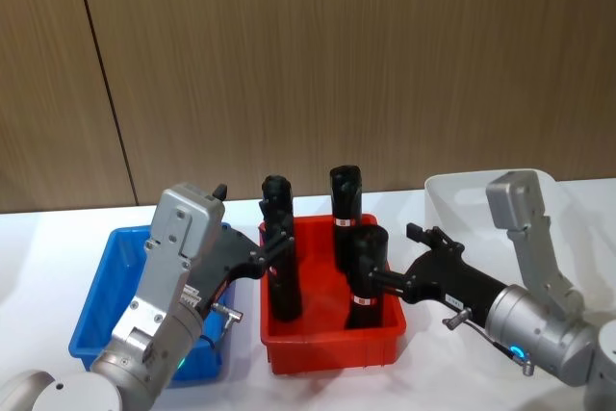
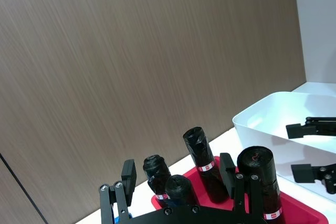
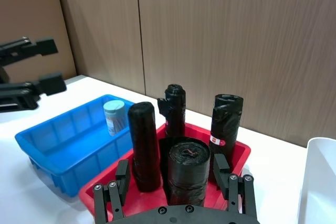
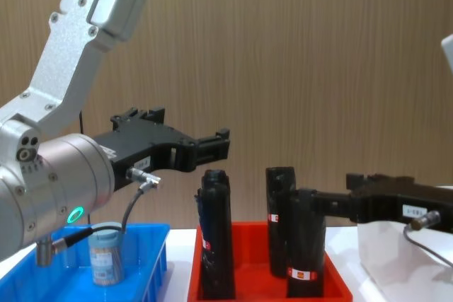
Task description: Pick the cotton swabs from the blue box and place them into the white box.
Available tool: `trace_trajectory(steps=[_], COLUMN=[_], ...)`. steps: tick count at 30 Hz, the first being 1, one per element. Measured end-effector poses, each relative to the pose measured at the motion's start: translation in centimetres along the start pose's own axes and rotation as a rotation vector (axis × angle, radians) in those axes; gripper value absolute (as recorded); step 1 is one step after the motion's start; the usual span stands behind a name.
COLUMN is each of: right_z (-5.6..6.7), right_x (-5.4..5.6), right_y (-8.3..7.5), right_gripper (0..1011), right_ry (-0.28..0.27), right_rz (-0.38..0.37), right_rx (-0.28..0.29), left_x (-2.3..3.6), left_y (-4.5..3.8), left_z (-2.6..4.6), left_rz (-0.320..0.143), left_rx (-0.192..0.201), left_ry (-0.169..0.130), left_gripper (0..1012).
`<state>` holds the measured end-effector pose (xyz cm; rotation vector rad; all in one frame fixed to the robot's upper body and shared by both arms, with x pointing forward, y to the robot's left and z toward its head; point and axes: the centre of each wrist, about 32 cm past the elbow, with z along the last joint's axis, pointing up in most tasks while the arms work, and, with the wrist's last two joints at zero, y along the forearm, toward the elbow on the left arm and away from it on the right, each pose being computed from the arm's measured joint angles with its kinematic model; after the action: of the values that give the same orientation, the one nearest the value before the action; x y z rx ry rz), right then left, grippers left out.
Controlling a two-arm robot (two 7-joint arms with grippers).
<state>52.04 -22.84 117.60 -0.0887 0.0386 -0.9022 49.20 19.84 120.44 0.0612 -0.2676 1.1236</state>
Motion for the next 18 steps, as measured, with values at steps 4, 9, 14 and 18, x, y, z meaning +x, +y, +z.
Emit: trace_trajectory(steps=[4, 9, 14, 18], right_z=[-0.6, -1.1, -1.5, -1.8], right_x=[0.4, 0.7, 1.0, 1.2], right_y=[0.6, 1.2, 1.8, 2.4], right_gripper=[1002, 1002, 1002, 1002], right_ry=[-0.004, -0.008, -0.013, -0.017], right_rz=[-0.003, -0.007, -0.005, -0.004], right_rx=[-0.017, -0.034, -0.05, -0.062], left_x=[0.0, 0.0, 0.0, 0.0], left_y=[0.0, 0.0, 0.0, 0.0], left_z=[0.0, 0.0, 0.0, 0.0], left_rz=[0.0, 0.0, 0.0, 0.0], left_rx=[0.0, 0.0, 0.0, 0.0], left_ry=[0.0, 0.0, 0.0, 0.0], left_gripper=[1004, 1004, 1004, 1004])
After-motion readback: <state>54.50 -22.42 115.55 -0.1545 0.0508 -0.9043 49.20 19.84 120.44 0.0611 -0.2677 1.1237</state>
